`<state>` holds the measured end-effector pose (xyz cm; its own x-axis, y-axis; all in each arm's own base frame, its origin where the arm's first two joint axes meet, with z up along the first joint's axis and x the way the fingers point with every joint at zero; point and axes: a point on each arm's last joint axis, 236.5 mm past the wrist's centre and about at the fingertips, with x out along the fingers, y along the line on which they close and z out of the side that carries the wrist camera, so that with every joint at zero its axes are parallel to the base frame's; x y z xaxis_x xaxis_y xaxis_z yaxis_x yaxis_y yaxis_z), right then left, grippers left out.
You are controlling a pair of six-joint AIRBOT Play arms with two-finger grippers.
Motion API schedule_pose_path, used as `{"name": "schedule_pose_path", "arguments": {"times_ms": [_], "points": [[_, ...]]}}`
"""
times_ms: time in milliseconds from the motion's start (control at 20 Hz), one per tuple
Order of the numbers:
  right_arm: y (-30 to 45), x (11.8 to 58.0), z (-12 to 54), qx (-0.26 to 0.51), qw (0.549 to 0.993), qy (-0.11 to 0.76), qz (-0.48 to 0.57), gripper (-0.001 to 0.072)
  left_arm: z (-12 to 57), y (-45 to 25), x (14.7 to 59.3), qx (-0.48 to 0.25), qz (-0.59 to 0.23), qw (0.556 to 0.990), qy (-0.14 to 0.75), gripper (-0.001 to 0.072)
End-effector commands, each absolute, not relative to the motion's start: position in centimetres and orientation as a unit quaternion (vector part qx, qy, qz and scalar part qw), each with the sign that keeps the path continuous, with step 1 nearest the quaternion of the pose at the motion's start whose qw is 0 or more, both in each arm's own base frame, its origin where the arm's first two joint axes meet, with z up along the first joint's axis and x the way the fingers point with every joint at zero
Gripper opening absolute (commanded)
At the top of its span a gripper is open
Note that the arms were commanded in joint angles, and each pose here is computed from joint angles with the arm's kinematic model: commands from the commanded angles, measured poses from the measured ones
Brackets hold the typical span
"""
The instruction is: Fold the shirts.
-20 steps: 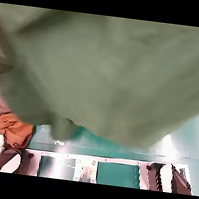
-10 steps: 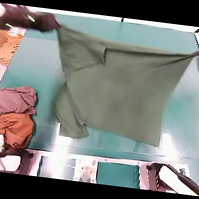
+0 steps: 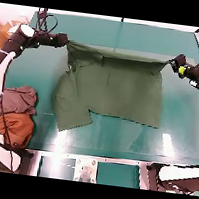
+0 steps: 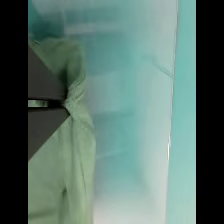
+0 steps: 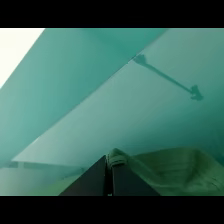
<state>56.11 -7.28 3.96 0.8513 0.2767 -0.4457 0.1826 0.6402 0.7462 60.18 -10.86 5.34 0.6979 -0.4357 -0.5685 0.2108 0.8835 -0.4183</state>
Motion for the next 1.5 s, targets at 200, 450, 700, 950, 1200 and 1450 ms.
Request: {"name": "schedule_pose_path", "arguments": {"times_ms": [200,450,700,950,1200,1450], "points": [[-6.4,48.9,-4.3,0.381,0.821,0.425,-0.004,0.0012,-1.4,-10.7,55.4,-0.086,-0.212,0.85,0.474,0.0029],[-5.4,46.2,-7.2,0.397,0.796,0.456,-0.015,0.0012,-5.0,-11.5,52.7,-0.104,-0.226,0.804,0.54,0.0029],[-5.7,45.5,-7.8,0.393,0.79,0.469,-0.029,0.0012,-5.7,-11.7,52.0,-0.114,-0.226,0.79,0.558,0.0029],[-7.2,45.1,-7.6,0.421,0.776,0.465,-0.062,0.0013,-5.8,-11.9,51.6,-0.117,-0.228,0.784,0.565,0.0029],[-6.6,45.1,-7.6,0.416,0.777,0.469,-0.058,0.0014,-5.9,-12.4,50.0,-0.123,-0.24,0.762,0.588,0.0029],[-6.3,45.1,-7.4,0.418,0.775,0.471,-0.054,0.0014,-5.6,-13.5,48.8,-0.137,-0.245,0.743,0.608,0.0029]]}}
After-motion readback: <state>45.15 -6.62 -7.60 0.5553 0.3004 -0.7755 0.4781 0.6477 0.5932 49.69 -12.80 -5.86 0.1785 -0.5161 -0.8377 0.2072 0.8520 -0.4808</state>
